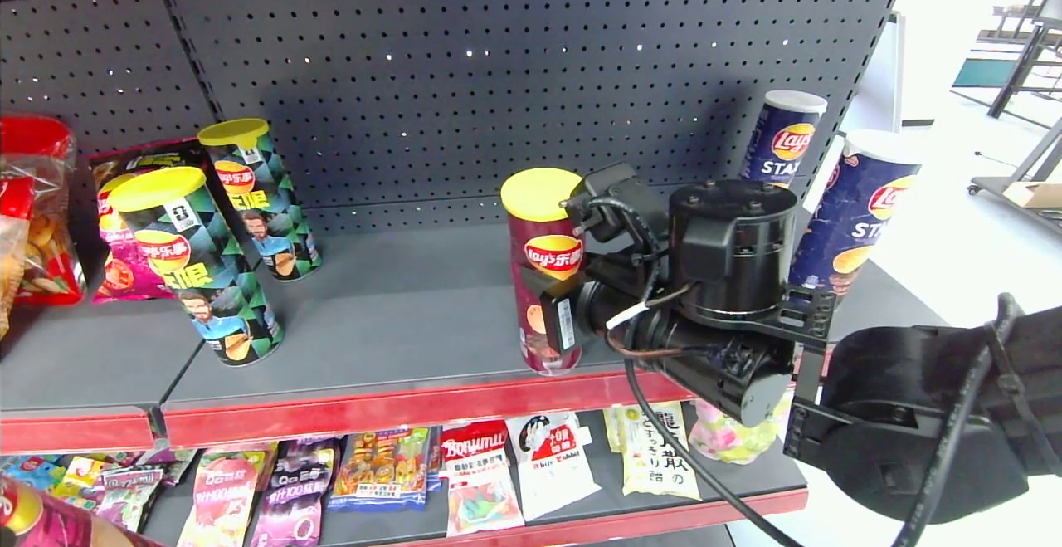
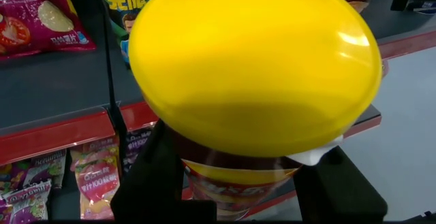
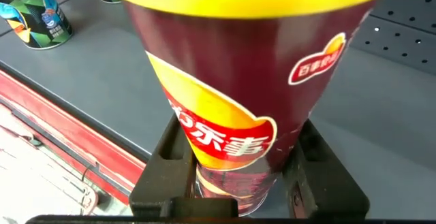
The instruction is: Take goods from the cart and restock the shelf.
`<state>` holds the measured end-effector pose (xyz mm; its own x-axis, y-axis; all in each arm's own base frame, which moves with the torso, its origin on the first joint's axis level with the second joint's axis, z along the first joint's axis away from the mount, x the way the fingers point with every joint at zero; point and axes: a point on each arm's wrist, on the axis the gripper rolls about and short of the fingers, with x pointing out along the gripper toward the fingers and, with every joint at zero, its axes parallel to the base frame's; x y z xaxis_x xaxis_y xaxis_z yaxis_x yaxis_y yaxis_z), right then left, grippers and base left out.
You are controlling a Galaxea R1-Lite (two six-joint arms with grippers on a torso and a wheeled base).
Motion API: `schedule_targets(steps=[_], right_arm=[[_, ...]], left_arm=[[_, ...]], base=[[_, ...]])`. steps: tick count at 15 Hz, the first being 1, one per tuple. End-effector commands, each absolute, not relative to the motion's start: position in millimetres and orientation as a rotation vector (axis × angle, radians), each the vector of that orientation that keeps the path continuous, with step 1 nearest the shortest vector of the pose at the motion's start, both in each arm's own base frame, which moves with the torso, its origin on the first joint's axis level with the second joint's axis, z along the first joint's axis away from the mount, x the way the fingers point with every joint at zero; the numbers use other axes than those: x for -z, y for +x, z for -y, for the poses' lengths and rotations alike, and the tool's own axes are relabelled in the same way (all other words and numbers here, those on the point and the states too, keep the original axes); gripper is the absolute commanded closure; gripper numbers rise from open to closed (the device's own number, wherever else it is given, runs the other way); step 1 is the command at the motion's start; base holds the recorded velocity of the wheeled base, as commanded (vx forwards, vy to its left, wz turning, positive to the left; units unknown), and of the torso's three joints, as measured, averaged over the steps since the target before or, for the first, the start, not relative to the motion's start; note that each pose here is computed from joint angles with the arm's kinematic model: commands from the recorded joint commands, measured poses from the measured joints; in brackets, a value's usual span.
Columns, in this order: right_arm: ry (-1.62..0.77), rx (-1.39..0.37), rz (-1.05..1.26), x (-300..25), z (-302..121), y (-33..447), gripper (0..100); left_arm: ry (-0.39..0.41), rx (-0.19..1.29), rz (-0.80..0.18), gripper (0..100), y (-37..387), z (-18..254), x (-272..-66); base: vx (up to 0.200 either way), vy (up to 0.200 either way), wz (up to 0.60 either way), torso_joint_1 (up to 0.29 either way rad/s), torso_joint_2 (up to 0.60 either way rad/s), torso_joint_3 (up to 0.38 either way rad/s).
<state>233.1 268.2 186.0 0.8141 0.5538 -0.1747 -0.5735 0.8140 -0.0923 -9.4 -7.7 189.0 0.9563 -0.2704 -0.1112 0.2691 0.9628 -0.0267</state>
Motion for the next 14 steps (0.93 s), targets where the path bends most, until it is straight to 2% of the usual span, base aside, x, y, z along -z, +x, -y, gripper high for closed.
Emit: schedule_targets(steps=[1, 3, 4, 11, 13, 14], right_arm=[[-0.143, -0.605, -0.141, -186, -268, 232, 100], [-0.144, -0.605, -0.144, -185, -269, 232, 100], [-0.148, -0.606, -0.149, -184, -268, 232, 0], [-0.146, -0.609, -0.144, -189, -258, 221, 0], [-0.151, -0.603, -0.151, -189, -249, 213, 0], [-0.150, -0.606, -0.149, -194, -228, 195, 0]], left_arm=[[-0.011, 0.273, -0.112, 100, -10, 8, -189], [-0.011, 0.273, -0.112, 100, -10, 8, -189], [-0.011, 0.273, -0.110, 100, -10, 8, -189], [-0.012, 0.273, -0.115, 100, -9, 8, -189], [-0.012, 0.273, -0.115, 100, -9, 8, -189], [-0.012, 0.275, -0.116, 100, -9, 8, -189]], base=[[0.000, 0.000, 0.00, 0.000, 0.00, 0.000], [0.000, 0.000, 0.00, 0.000, 0.00, 0.000], [0.000, 0.000, 0.00, 0.000, 0.00, 0.000], [0.000, 0.000, 0.00, 0.000, 0.00, 0.000], [0.000, 0.000, 0.00, 0.000, 0.00, 0.000], [0.000, 0.000, 0.00, 0.000, 0.00, 0.000]])
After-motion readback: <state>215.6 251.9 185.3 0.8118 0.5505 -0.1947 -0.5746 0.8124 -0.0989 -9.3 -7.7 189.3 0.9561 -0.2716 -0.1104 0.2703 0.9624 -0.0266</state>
